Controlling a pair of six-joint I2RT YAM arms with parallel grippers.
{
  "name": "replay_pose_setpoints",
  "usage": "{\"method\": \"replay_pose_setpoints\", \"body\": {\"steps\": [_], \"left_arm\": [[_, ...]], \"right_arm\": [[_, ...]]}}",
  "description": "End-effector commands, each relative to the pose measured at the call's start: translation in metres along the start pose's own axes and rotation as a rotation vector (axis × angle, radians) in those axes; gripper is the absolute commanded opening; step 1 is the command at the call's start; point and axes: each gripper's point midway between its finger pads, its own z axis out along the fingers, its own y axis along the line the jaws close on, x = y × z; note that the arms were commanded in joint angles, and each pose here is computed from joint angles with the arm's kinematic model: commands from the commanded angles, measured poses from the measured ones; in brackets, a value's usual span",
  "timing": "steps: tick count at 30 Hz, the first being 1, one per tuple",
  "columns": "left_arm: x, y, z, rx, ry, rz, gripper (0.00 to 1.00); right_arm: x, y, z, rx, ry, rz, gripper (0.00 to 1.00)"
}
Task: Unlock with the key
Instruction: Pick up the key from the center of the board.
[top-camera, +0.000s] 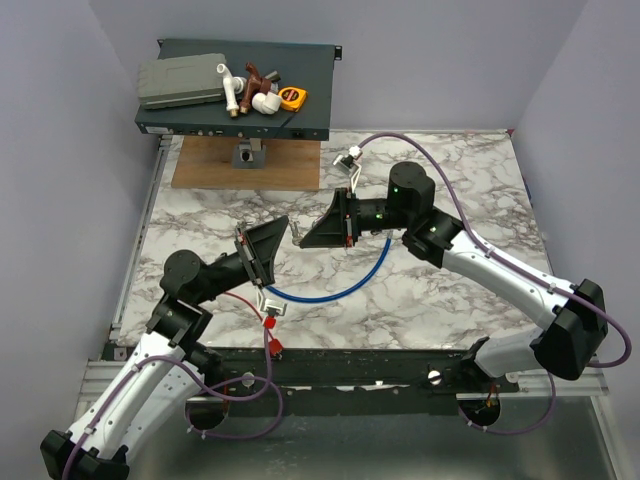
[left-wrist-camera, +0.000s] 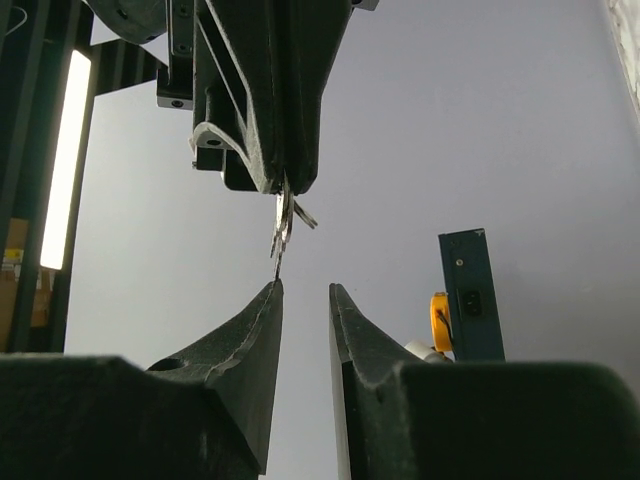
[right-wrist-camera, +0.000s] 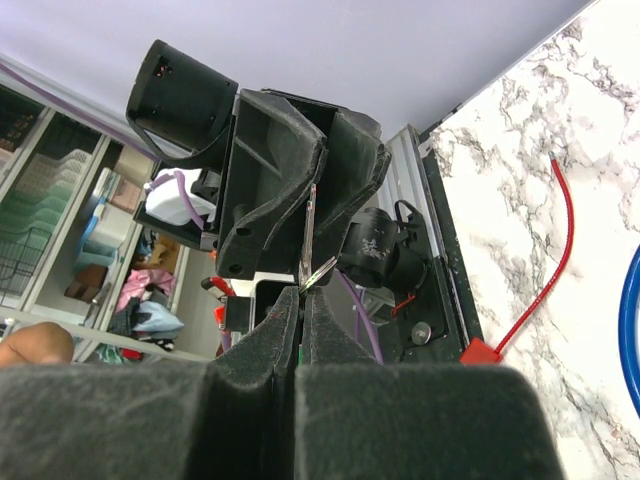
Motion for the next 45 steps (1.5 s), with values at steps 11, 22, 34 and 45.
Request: {"method": "replay_pose_setpoints", "body": {"steps": [11, 22, 34, 45], "left_arm": [[-0.010, 0.001, 0.001, -0.018, -0.037, 0.046, 0.27], [-0.004, 0.005, -0.003, -0.052, 0.013, 0.049, 0.27], [-0.018, 0.002, -0.003, -0.045, -0.048, 0.064, 0.26], [-0.017, -0.001, -0.001, -0.030, -0.049, 0.075, 0.25]], "right_arm": [[-0.003, 0.000, 0.004, -0.010, 0.011, 0.001, 0.01], [0.000, -0.003, 0.003, 0.007, 0.018, 0.005, 0.01], [-0.003, -0.002, 0.005, 0.002, 0.022, 0.000, 0.01], [-0.002, -0.003, 0.006, -0.007, 0.033, 0.006, 0.01]]}}
